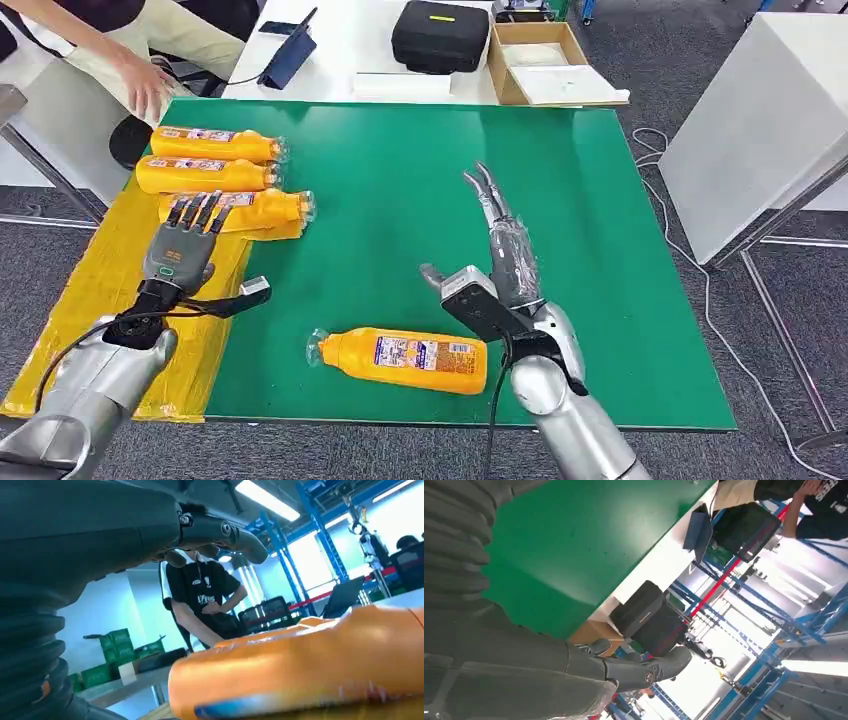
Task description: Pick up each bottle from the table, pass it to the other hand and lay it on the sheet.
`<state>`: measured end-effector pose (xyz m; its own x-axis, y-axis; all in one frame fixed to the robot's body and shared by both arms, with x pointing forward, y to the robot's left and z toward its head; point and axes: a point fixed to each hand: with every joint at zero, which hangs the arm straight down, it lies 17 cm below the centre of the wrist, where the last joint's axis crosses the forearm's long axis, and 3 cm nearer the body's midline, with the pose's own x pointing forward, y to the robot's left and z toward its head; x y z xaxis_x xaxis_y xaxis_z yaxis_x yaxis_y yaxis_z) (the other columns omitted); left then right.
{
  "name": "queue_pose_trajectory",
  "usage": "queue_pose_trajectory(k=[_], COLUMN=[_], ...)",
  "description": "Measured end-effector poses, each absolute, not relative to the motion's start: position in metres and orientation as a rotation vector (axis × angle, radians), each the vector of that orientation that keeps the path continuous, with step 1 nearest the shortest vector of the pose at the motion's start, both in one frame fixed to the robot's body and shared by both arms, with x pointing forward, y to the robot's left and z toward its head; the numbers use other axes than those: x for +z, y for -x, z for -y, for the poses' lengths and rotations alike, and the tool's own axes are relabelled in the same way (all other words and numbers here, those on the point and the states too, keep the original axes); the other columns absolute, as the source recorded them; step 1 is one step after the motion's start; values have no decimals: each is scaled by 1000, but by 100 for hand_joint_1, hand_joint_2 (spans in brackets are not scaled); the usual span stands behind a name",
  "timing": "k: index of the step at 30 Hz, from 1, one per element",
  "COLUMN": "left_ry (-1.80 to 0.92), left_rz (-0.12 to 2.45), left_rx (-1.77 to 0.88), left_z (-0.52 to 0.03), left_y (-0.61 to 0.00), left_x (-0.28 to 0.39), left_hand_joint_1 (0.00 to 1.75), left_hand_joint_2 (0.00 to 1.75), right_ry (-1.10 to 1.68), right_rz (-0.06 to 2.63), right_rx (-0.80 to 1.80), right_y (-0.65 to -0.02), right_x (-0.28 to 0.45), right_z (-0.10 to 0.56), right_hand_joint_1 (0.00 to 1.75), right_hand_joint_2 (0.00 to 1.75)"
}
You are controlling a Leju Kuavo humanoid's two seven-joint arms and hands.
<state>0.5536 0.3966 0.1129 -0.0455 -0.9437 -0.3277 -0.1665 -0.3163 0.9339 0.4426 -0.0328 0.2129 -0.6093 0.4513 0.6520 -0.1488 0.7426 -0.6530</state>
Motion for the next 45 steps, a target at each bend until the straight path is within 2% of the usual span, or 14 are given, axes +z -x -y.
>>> queue_pose_trajectory(k=[18,26,30,37,45], left_ry=[-1434,-1375,-1311,-986,-1022], left_rz=[1396,1528,1638,1858,1918], left_rx=[-1231,-1111,-957,-502,-397], left_z=[-351,-315,-301,-314,-321], left_y=[-568,-583,-595,-597,-589], left_x=[143,176,209,255,275], left_hand_joint_1=[0,0,0,0,0], left_hand_joint_2=[175,175,175,175,175], right_ry=[191,191,102,59,89], right_rz=[2109,2017,1947,1835,1722], right_rx=[1053,1270,1332,1469,1539], right_y=[-404,-401,-401,-405,-411], right_x=[230,218,213,190,156], right_z=[3,-5,-8,0,18], right_hand_joint_1=[0,0,0,0,0], right_hand_joint_2=[175,175,175,175,175])
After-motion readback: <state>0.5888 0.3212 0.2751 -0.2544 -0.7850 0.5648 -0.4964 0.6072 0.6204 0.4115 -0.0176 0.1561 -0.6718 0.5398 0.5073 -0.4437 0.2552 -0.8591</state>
